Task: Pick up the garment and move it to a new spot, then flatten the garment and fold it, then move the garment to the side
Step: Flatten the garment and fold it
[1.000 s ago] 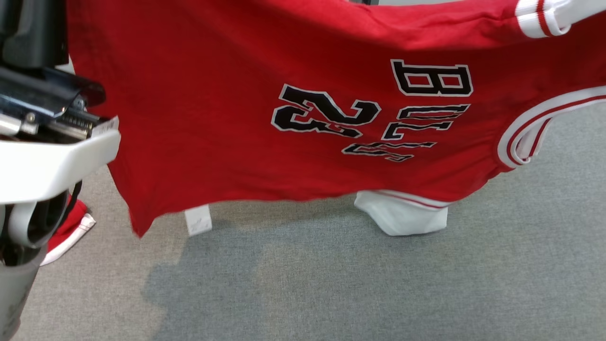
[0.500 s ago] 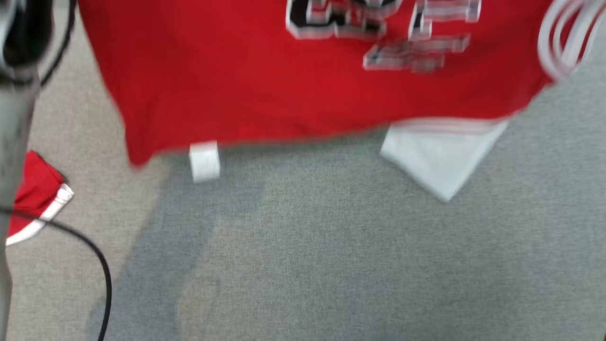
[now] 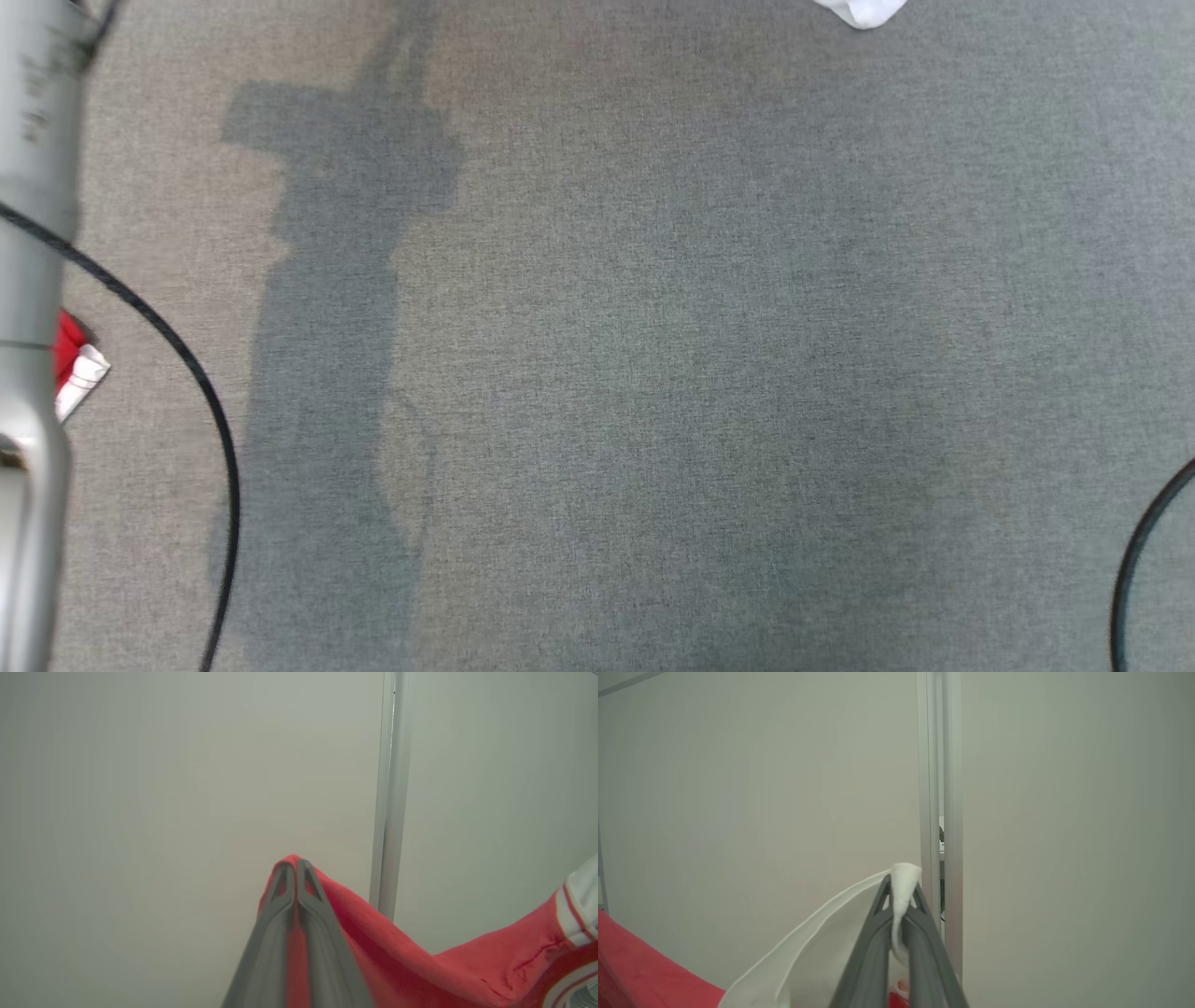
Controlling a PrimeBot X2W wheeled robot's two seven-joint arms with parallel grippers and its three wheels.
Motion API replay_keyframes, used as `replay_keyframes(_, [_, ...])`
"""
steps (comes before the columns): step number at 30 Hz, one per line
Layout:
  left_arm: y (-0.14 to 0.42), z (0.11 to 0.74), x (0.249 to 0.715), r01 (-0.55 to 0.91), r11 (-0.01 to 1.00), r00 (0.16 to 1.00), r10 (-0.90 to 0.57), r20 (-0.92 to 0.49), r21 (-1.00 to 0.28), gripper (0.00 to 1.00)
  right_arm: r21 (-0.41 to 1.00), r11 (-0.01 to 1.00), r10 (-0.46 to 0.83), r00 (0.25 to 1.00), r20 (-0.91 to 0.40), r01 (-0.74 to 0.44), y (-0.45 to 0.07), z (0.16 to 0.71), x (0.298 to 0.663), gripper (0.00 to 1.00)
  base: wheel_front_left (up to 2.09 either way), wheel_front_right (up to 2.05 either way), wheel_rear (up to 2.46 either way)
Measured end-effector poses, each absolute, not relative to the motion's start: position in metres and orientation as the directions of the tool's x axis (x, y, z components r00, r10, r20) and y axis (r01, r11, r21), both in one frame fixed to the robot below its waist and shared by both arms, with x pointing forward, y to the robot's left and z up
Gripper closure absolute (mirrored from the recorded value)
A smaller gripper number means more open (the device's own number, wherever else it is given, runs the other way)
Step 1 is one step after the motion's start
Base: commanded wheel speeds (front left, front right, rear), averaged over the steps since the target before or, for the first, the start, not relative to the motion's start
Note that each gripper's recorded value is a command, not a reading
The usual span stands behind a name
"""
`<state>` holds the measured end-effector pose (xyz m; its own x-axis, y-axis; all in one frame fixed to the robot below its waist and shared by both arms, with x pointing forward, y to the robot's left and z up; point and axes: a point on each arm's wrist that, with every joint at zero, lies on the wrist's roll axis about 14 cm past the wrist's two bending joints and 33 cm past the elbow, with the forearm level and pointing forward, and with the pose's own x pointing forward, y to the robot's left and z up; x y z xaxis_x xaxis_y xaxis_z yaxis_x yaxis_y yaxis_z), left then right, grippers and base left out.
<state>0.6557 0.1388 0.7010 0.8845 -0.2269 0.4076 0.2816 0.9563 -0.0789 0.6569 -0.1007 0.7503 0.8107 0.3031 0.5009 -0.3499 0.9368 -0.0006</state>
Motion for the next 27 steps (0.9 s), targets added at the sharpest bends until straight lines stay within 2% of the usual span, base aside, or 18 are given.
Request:
replay_keyframes(1, [0.136, 0.669, 0.663, 0.276, 0.953, 0.918, -0.224, 0.327, -0.123, 1.00, 0.008, 0.934, 0.320, 0.847, 0.425, -0.356, -0.094, 0.720, 0.666, 1.00, 0.00, 0.00, 0.00])
replay_keyframes(5, [0.132, 0.595, 0.665, 0.254, 0.946, 0.961, -0.223, 0.163, -0.201, 1.00, 0.040, 0.927, 0.345, 0.891, 0.296, -0.372, -0.085, 0.656, 0.673, 1.00, 0.00, 0.00, 0.00])
replay_keyframes(10, [0.134, 0.508, 0.644, 0.193, 0.939, 0.979, -0.204, -0.010, -0.285, 1.00, 0.167, 0.909, 0.360, 0.922, 0.145, -0.381, -0.079, 0.566, 0.657, 1.00, 0.00, 0.00, 0.00])
replay_keyframes(15, [0.139, 0.463, 0.606, 0.155, 0.924, 0.979, -0.192, -0.074, -0.349, 1.00, 0.315, 0.882, 0.371, 0.929, -0.007, -0.350, -0.082, 0.482, 0.604, 1.00, 0.00, 0.00, 0.00])
replay_keyframes(18, [0.141, 0.432, 0.569, 0.131, 0.922, 0.973, -0.189, -0.130, -0.364, 1.00, 0.402, 0.869, 0.351, 0.933, -0.085, -0.290, -0.093, 0.444, 0.564, 1.00, 0.00, 0.00, 0.00])
replay_keyframes(27, [0.153, 0.415, 0.484, 0.112, 0.933, 0.974, -0.172, -0.149, -0.343, 1.00, 0.523, 0.836, 0.273, 0.953, -0.132, -0.167, -0.123, 0.420, 0.476, 1.00, 0.00, 0.00, 0.00])
